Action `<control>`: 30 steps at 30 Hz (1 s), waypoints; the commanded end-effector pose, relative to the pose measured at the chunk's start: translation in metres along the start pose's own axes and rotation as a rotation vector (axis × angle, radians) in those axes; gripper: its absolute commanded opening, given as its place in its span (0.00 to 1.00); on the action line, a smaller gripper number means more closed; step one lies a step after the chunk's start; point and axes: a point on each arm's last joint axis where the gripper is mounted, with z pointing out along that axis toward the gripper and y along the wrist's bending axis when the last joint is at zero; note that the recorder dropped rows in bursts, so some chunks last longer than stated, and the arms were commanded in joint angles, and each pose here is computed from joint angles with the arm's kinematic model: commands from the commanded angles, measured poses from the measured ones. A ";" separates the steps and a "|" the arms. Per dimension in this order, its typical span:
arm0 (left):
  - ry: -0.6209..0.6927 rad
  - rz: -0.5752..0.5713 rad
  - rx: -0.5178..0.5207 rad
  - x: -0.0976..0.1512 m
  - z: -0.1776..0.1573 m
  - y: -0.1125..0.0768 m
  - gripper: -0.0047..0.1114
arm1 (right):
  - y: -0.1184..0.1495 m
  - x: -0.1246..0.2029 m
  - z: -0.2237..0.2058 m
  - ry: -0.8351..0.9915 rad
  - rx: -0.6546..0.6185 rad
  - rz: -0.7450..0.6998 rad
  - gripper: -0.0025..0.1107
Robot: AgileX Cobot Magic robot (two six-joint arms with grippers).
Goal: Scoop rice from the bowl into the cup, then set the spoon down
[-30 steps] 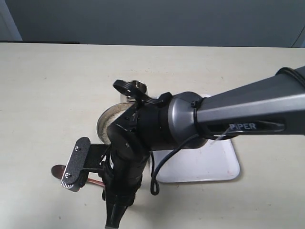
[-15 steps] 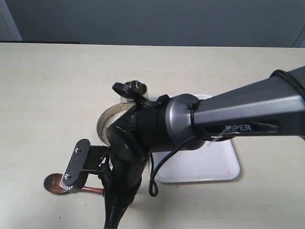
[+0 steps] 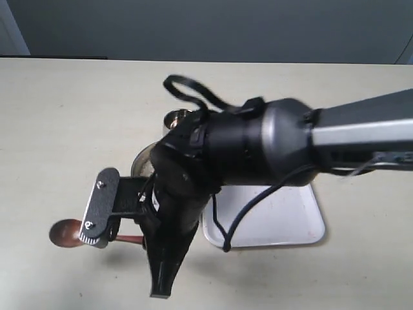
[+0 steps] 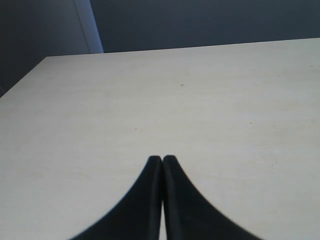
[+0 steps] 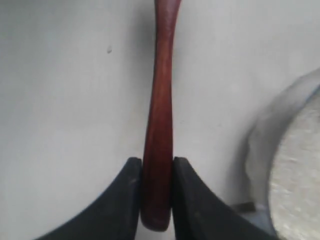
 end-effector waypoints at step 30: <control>-0.020 -0.005 0.001 -0.004 -0.001 0.000 0.04 | -0.064 0.033 -0.034 0.709 0.597 -0.333 0.02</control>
